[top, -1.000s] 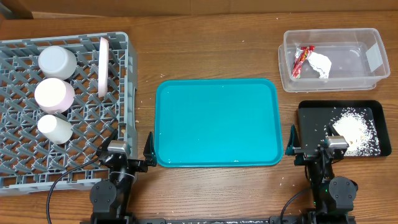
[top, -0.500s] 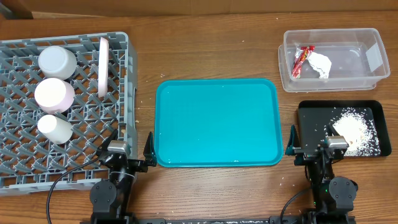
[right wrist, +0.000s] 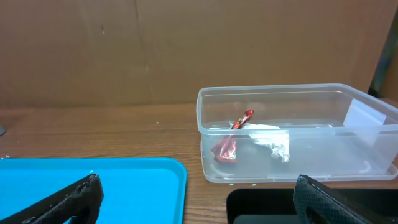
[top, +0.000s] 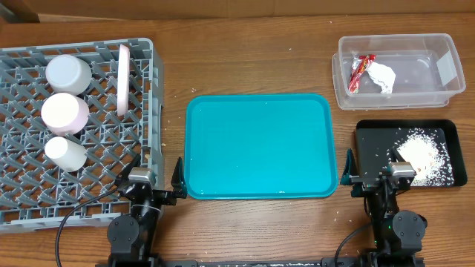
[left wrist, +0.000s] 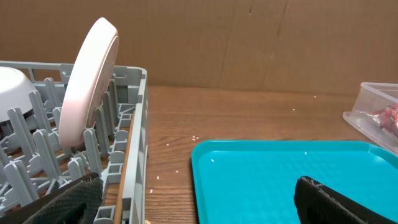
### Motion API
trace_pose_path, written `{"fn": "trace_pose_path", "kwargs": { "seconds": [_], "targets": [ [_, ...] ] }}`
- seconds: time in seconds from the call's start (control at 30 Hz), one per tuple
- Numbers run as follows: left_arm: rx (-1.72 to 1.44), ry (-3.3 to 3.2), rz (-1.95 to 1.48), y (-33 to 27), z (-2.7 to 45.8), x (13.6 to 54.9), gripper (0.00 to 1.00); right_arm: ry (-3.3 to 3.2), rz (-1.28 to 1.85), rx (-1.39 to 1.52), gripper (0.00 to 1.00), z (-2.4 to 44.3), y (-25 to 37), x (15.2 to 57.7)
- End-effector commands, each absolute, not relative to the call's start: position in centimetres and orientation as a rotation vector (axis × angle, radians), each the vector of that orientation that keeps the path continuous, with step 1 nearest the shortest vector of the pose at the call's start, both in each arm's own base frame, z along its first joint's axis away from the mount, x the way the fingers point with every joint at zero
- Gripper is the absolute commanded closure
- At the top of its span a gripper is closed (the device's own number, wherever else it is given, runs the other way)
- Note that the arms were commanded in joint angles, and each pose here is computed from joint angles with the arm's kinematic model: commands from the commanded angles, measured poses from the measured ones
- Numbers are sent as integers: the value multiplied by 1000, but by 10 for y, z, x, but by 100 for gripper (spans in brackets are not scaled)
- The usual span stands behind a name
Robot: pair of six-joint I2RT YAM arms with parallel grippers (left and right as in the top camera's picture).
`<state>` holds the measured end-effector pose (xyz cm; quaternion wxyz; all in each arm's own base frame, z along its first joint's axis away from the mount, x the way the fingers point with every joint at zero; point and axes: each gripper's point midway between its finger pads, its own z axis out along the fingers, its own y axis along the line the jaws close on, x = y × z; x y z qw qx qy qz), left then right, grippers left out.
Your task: Sort waste into correct bins and load items into the dishwasher
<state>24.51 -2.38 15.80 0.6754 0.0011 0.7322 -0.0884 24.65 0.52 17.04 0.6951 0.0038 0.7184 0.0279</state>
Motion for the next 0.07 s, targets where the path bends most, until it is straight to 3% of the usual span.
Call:
{"fn": "trace_pose_path", "kwargs": {
  "seconds": [0.0,0.03],
  "targets": [
    [1,1642,-166,-19,158,245,0,1594,61,2,0,170,6,246],
    [1,1641,-166,-19,158,245,0,1594,61,2,0,170,6,246]
  ]
}}
